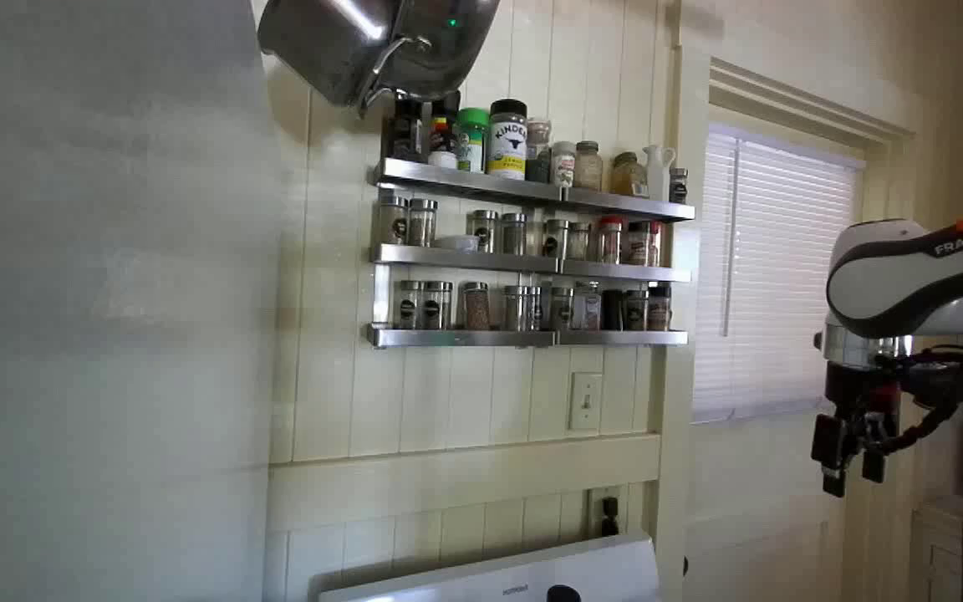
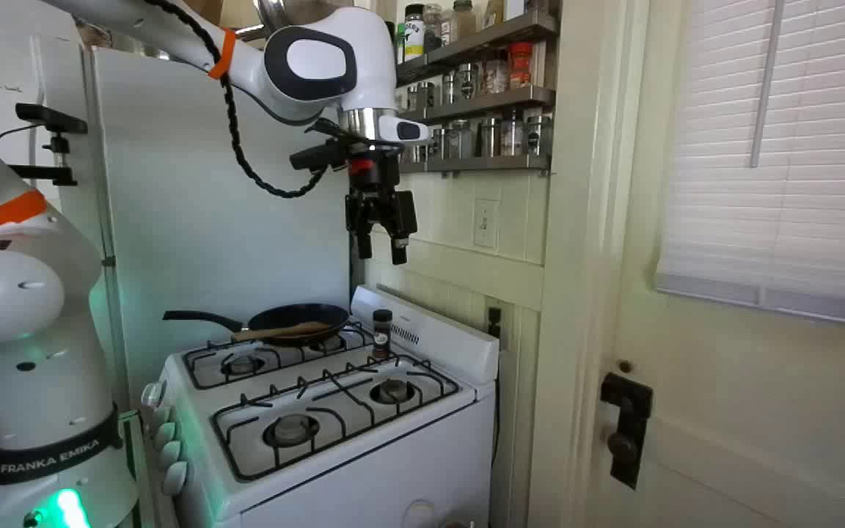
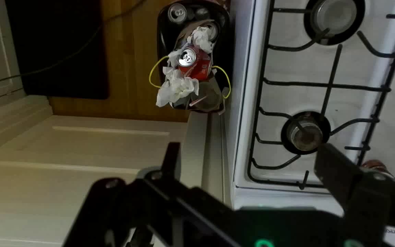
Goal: Pick up the jar from the stove top and put it on the topmost shelf.
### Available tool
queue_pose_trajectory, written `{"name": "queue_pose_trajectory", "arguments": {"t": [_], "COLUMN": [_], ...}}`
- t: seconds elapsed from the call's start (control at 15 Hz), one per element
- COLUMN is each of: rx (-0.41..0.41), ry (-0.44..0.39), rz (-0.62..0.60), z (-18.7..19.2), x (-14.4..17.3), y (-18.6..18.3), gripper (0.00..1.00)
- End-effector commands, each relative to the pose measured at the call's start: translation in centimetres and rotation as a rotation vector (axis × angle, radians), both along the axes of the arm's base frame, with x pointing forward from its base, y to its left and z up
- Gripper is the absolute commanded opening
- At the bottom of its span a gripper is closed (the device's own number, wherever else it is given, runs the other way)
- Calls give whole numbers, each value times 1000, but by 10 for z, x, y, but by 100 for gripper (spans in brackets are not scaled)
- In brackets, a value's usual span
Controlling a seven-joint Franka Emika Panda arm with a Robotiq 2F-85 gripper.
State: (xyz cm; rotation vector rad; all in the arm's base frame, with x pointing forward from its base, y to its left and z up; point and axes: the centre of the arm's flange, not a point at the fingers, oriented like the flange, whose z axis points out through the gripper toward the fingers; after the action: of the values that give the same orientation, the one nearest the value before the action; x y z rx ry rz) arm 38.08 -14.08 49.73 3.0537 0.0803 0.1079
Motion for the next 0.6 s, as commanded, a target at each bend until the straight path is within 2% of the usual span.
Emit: {"name": "queue_pose_trajectory", "arguments": {"t": [0.0,0.33,0.53], "rx": [0,0,-14], "ry": [0,0,-23], "rz": [0,0,66], "z": [0,0,-10], "x": [0,0,24], "y": [0,0,31], "gripper": [100,100,100]}}
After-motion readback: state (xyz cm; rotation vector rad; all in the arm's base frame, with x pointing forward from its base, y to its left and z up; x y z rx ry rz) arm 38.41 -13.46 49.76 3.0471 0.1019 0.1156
